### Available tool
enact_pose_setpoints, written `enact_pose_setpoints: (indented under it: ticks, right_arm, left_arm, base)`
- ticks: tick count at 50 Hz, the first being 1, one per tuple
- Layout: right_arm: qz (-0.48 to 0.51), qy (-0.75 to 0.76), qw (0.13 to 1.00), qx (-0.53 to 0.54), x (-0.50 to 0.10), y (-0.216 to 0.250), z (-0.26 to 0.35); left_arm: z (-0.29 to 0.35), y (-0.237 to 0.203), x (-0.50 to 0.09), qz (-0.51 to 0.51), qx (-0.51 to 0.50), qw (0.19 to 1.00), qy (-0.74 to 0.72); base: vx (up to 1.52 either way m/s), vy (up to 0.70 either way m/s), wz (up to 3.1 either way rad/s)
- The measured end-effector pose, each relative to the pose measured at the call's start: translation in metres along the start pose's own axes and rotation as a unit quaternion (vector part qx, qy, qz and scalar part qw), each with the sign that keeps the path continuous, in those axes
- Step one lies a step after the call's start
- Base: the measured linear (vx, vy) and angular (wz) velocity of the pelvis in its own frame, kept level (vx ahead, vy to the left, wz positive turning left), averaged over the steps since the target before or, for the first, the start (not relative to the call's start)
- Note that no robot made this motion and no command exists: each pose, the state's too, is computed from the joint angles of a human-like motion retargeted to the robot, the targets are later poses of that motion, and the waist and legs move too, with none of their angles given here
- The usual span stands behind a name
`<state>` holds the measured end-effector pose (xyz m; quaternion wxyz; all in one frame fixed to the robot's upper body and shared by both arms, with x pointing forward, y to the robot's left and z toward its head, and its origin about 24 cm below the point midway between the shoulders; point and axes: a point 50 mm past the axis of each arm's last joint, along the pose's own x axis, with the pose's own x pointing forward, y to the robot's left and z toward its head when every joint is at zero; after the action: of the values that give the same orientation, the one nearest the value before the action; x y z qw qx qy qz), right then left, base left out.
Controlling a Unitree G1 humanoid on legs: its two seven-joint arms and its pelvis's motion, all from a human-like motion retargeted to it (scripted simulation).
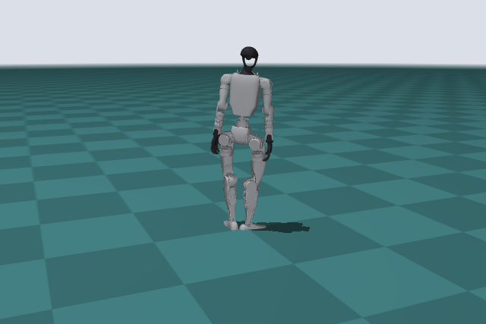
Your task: In place motions
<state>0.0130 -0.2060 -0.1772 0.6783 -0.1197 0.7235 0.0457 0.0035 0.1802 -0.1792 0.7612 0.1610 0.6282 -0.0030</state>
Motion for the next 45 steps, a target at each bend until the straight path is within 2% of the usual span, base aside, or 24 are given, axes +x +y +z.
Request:
enact_pose_setpoints:
  ticks: [7,10,20,27,38,45]
  right_arm:
    - [0.018,0.028,0.999,0.009,0.001,0.018,-0.022]
    - [0.017,0.028,0.999,0.022,0.001,0.017,-0.028]
    - [-0.001,0.04,0.998,0.039,0.0,0.003,-0.039]
    - [0.017,0.037,0.997,0.063,0.0,0.014,-0.028]
    - [0.011,-0.047,0.998,-0.047,0.0,0.011,0.014]
    - [-0.016,-0.105,0.986,-0.125,-0.003,0.007,0.044]
  left_arm:
    - [-0.04,0.011,-0.008,0.023,0.0,0.999,0.043]
    - [-0.035,0.015,-0.008,0.033,0.025,0.999,0.021]
    - [-0.001,0.001,0.0,0.001,0.019,1.0,0.0]
    - [-0.008,0.021,0.003,0.009,0.073,0.997,0.03]
    - [-0.033,0.031,-0.002,0.022,0.065,0.994,0.09]
    - [-0.049,0.005,-0.01,0.005,-0.023,0.993,0.118]
  base:
    - [0.04,0.13,2.05]
    - [0.0,0.28,1.16]
    - [-0.03,0.28,1.29]
    - [0.0,-0.07,1.19]
    - [0.1,0.02,1.21]
    - [0.04,-0.09,0.35]
